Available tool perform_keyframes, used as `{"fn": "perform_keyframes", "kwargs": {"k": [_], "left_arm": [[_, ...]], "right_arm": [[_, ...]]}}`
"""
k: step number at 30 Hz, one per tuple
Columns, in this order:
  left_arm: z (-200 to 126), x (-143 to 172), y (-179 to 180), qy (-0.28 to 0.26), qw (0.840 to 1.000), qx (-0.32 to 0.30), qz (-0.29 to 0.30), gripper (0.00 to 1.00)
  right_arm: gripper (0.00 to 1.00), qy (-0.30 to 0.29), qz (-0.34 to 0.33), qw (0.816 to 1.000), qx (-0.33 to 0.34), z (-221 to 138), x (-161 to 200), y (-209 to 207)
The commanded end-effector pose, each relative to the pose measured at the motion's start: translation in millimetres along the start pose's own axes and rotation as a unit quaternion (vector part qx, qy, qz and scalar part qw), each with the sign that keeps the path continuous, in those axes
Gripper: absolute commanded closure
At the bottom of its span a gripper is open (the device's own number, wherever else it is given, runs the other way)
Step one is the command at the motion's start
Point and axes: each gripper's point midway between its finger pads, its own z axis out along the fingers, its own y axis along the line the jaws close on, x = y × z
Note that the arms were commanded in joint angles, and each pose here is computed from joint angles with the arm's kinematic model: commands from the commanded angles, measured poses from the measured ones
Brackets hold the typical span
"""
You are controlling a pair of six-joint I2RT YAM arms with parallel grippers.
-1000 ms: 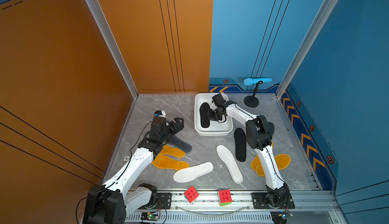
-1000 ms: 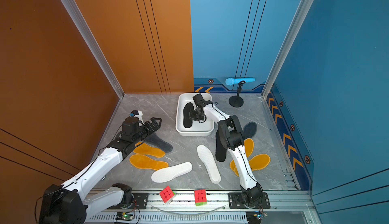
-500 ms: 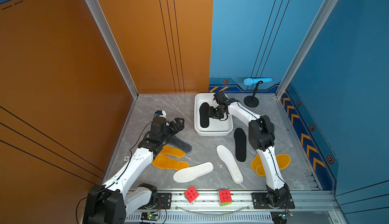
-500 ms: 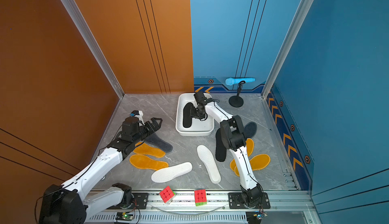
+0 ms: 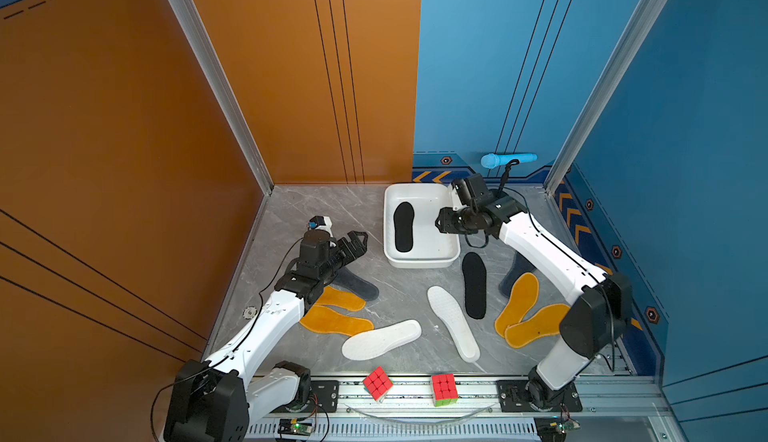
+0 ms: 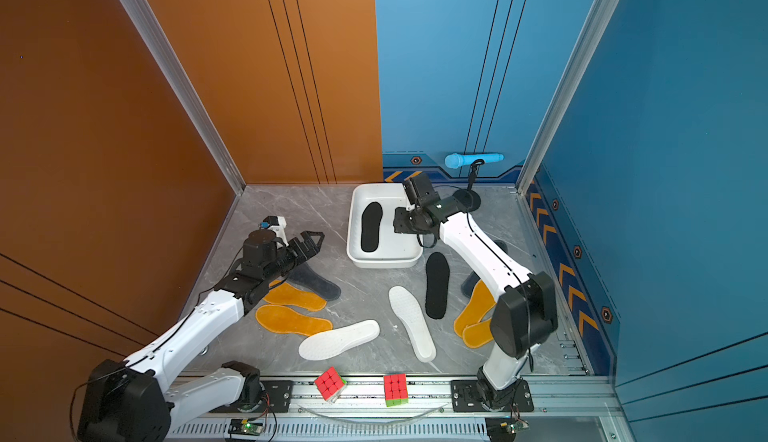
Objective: Put the insoles into the storage box
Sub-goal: Place the insole in the storage box, then pick up the insole from the center of the board.
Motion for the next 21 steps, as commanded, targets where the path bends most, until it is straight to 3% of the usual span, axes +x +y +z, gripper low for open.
{"fn": "perform_keyframes", "kwargs": {"k": [1, 6, 11, 21], "left_arm": [[3, -3, -15, 0.005, 1.0, 0.027, 0.007, 0.02], [11, 6, -23, 0.034, 0.998, 0.05, 0.002, 0.02], [15, 11, -13, 0.027, 0.998, 0.044, -0.03, 0.02], [17, 15, -5, 0.027, 0.998, 0.032, -0.044, 0.02]], "right_arm": [[0.51, 0.022, 0.03, 0.995, 0.093, -7, 39, -56], [0.53, 0.044, 0.081, 0.987, 0.135, -21, 89, -102], [0.54, 0.073, 0.116, 0.978, 0.158, -18, 131, -136], [0.59, 0.128, 0.151, 0.969, 0.147, 17, 179, -157]]}}
